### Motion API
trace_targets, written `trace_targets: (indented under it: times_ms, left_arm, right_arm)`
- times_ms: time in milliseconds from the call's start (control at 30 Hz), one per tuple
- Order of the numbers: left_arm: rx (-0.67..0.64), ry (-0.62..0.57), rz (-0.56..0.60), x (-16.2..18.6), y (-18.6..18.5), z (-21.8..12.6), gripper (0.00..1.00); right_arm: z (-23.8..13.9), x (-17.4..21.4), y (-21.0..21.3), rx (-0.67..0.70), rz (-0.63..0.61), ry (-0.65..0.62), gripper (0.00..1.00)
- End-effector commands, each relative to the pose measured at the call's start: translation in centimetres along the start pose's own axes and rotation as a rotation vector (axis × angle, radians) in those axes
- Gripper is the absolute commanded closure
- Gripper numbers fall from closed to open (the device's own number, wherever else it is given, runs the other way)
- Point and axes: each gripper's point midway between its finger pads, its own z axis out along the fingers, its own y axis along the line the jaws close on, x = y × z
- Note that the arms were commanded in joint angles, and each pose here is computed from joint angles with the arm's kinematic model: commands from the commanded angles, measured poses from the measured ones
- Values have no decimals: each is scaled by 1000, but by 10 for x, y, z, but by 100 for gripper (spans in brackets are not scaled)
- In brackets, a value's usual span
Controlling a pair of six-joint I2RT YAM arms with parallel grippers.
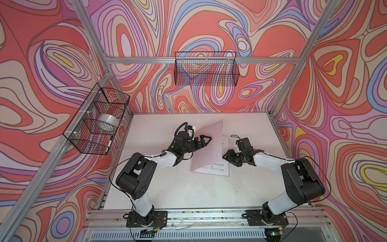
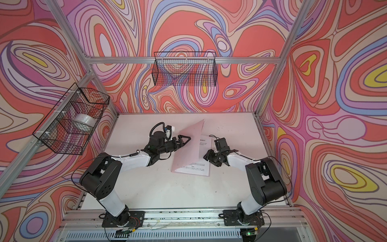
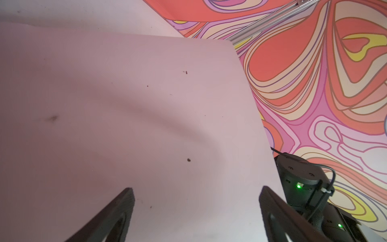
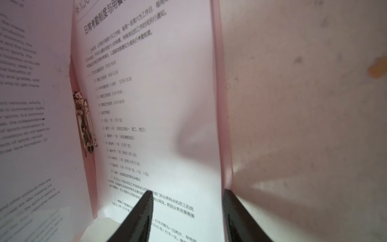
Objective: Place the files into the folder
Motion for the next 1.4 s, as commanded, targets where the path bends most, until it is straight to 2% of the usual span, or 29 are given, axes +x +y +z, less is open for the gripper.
trace_targets:
  times_ms: [0,267,433,567,833,1167,1367]
  left_arm:
    - [45,-1,34,1,-14,-3,7]
    - [18,51,21,27,10,15,8]
    - [-8,82,-1,44,28,28,8]
    - [-23,89,-11,52,42,35,8]
    - [-134,109,18,67,71,37,9]
    - [-172,81,39,65,76,29,9]
    - [-201,72,70,61,76,25,8]
  right_arm:
    - [-19,-14,-12,57,24,-70,44]
    - [-82,-39,-47,227,65,-251,41]
    - [-91,-41,-51,185,90,-272,41]
    - [-74,-40,-47,133,93,-234,41]
    - [-37,-49,-33,36,94,-165,41]
    - [5,-67,-12,-22,67,-88,43]
    - [38,-65,20,-26,9,-47,44]
